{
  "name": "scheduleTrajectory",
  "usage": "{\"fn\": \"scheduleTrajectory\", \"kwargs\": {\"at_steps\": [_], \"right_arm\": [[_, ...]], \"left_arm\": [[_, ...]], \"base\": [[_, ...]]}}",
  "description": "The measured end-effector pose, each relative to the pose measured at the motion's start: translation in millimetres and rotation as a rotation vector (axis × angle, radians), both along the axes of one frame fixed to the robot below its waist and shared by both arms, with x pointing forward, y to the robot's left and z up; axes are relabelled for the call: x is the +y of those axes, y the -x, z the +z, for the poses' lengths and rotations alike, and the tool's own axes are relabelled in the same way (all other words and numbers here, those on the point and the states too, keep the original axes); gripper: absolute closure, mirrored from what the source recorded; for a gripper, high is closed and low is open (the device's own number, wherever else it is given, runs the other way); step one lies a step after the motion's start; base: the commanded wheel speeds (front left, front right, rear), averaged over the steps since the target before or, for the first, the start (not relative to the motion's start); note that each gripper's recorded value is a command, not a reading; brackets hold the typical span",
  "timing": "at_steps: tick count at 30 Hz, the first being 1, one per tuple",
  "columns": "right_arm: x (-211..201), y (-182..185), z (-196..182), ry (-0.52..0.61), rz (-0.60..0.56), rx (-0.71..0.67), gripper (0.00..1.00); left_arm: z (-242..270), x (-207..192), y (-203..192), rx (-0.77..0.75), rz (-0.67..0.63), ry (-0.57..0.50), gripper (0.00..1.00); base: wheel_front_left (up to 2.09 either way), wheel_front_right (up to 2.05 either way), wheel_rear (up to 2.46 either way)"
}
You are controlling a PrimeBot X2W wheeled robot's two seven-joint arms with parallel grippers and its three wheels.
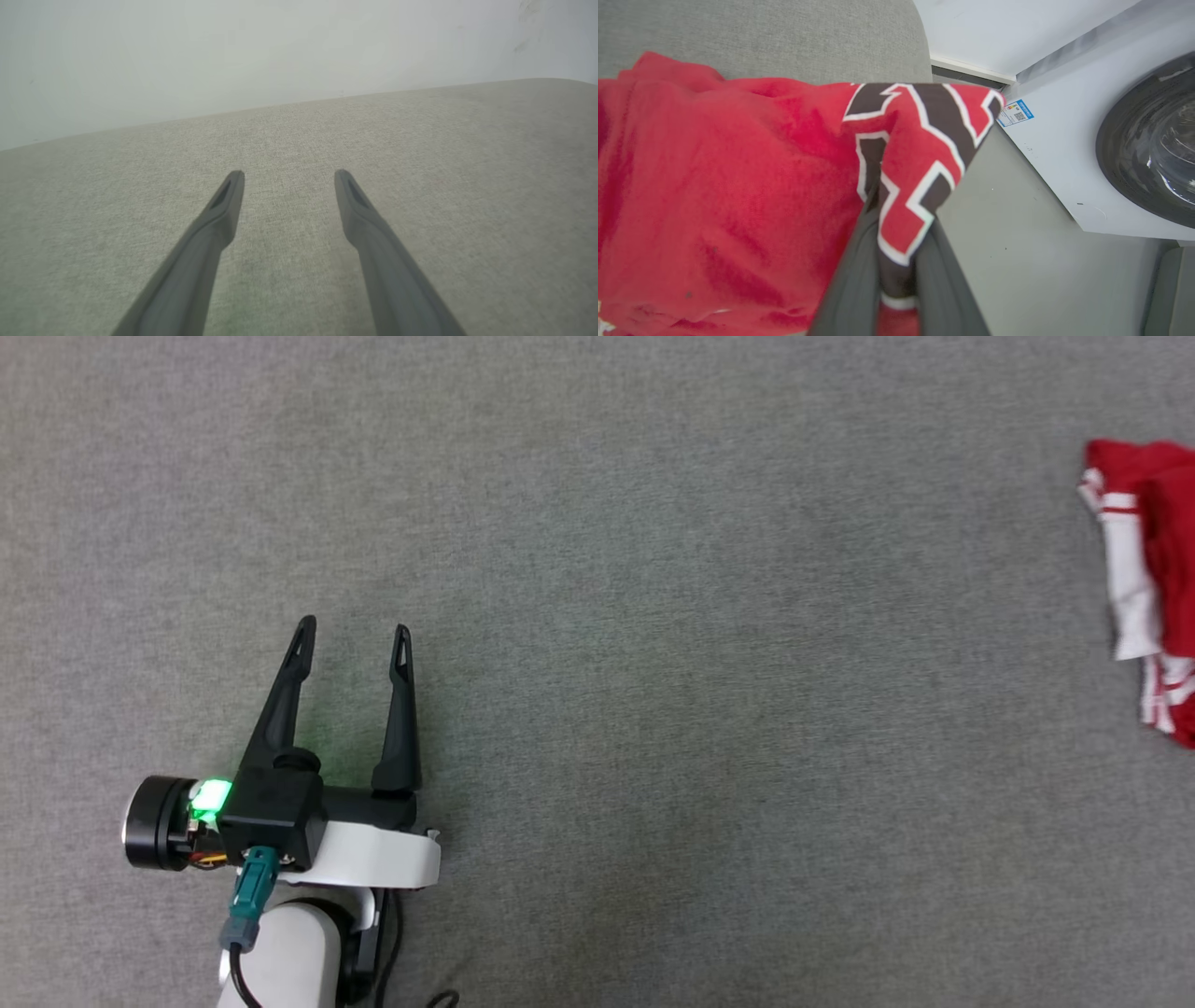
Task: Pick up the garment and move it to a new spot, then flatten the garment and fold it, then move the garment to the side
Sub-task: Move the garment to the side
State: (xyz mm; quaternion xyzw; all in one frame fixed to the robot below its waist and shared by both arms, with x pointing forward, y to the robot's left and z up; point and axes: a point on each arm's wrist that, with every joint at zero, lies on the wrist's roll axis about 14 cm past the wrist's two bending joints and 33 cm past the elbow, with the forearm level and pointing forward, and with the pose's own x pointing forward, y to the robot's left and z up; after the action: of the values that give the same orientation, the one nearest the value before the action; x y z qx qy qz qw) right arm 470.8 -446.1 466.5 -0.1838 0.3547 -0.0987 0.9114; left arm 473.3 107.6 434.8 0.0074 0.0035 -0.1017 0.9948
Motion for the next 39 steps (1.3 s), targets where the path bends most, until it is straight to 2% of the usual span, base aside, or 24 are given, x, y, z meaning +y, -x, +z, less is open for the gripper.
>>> {"fn": "scheduleTrajectory", "kwargs": {"at_steps": [6, 11, 12, 13, 20, 26, 33, 39], "right_arm": [[-26.6, -2.4, -3.1, 0.041, -0.082, -0.007, 1.0], [-32.1, -2.2, -7.0, 0.033, -0.123, -0.029, 1.0], [-33.1, -1.2, -7.3, 0.034, -0.131, -0.034, 0.45], [-33.1, -0.2, -7.1, 0.034, -0.137, -0.038, 0.0], [-28.3, -2.7, 24.4, 0.081, -0.105, -0.159, 0.0], [-5.3, -8.7, 73.4, 0.102, -0.014, -0.384, 0.0], [47.6, -9.7, 137.3, 0.12, 0.145, -0.71, 0.0], [111.9, -1.6, 160.3, 0.066, 0.281, -0.901, 0.0]], "left_arm": [[-5.4, 5.3, -1.8, 0.01, 0.013, -0.006, 0.0], [-5.9, 9.1, -1.4, 0.011, 0.028, -0.011, 0.0], [-5.0, 9.7, -1.4, 0.009, 0.031, -0.011, 0.0], [-3.5, 9.9, -1.2, 0.006, 0.032, -0.012, 0.0], [13.7, 11.0, 7.1, -0.022, 0.044, -0.01, 0.0], [30.6, 14.0, 25.4, -0.038, 0.061, 0.0, 0.0], [49.4, 26.8, 48.6, -0.062, 0.102, 0.005, 0.0], [64.1, 39.9, 67.9, -0.088, 0.137, -0.001, 0.0]], "base": [[0.0, 0.0, 0.0], [0.0, 0.0, 0.0], [0.0, 0.0, 0.0], [0.0, 0.0, 0.0], [0.0, 0.0, 0.0], [0.0, 0.0, 0.0], [0.0, 0.0, 0.0], [0.0, 0.0, 0.0]]}}
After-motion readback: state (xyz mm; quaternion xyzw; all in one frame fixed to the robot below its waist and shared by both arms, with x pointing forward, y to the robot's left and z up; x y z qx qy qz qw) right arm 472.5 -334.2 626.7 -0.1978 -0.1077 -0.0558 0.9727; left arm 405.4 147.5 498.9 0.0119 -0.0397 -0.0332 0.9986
